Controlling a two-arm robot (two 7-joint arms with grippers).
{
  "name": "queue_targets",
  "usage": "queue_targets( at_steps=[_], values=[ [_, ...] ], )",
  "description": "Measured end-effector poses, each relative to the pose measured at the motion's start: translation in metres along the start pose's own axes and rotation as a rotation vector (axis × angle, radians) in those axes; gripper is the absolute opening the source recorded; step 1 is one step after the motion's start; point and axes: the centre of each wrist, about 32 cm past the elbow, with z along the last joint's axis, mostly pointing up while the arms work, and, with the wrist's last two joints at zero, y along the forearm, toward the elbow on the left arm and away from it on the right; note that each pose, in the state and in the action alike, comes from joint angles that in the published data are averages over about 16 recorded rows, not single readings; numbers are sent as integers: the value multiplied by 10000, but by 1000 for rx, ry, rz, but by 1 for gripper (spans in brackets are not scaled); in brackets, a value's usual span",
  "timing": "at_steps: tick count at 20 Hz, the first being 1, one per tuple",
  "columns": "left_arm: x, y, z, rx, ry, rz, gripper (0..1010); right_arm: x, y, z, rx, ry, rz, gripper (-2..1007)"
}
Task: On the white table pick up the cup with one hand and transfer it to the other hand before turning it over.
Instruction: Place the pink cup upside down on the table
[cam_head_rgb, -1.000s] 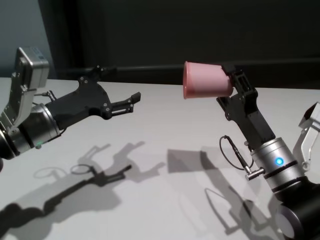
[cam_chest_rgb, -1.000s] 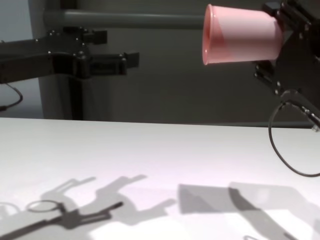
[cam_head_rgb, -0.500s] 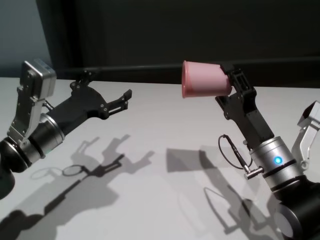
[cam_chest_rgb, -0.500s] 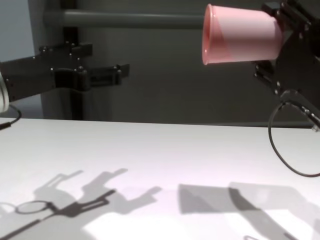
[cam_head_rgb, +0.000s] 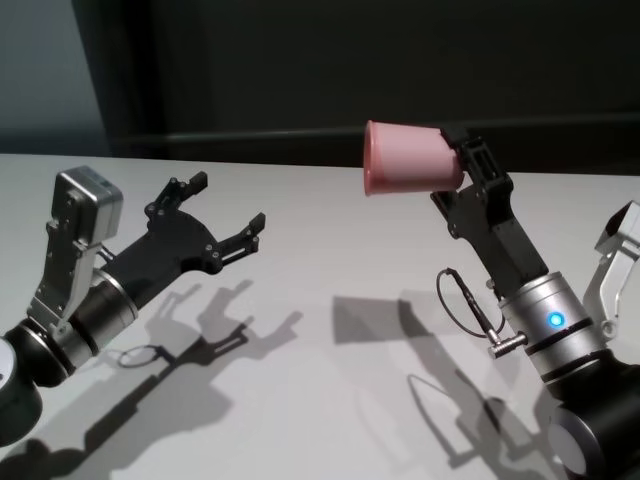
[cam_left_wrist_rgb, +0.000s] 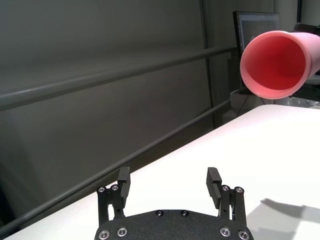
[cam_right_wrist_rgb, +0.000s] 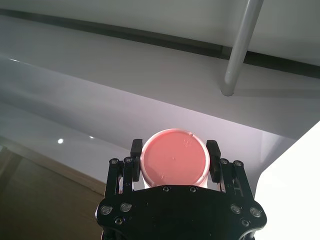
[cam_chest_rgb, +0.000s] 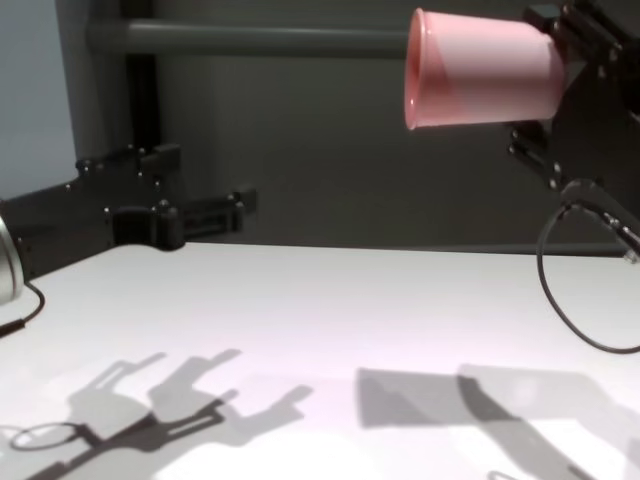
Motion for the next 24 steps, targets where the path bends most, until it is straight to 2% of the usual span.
queue_targets(
  at_steps=[5,11,17,24],
  values=[
    [-53,59,-88,22,11,-4,1001,0,0,0,0,0,0,746],
    [-77,91,-157,38,22,-15,1001,0,0,0,0,0,0,746],
    [-80,87,-191,39,27,-22,1001,0,0,0,0,0,0,746],
    [-79,73,-196,35,27,-27,1001,0,0,0,0,0,0,746]
  ],
)
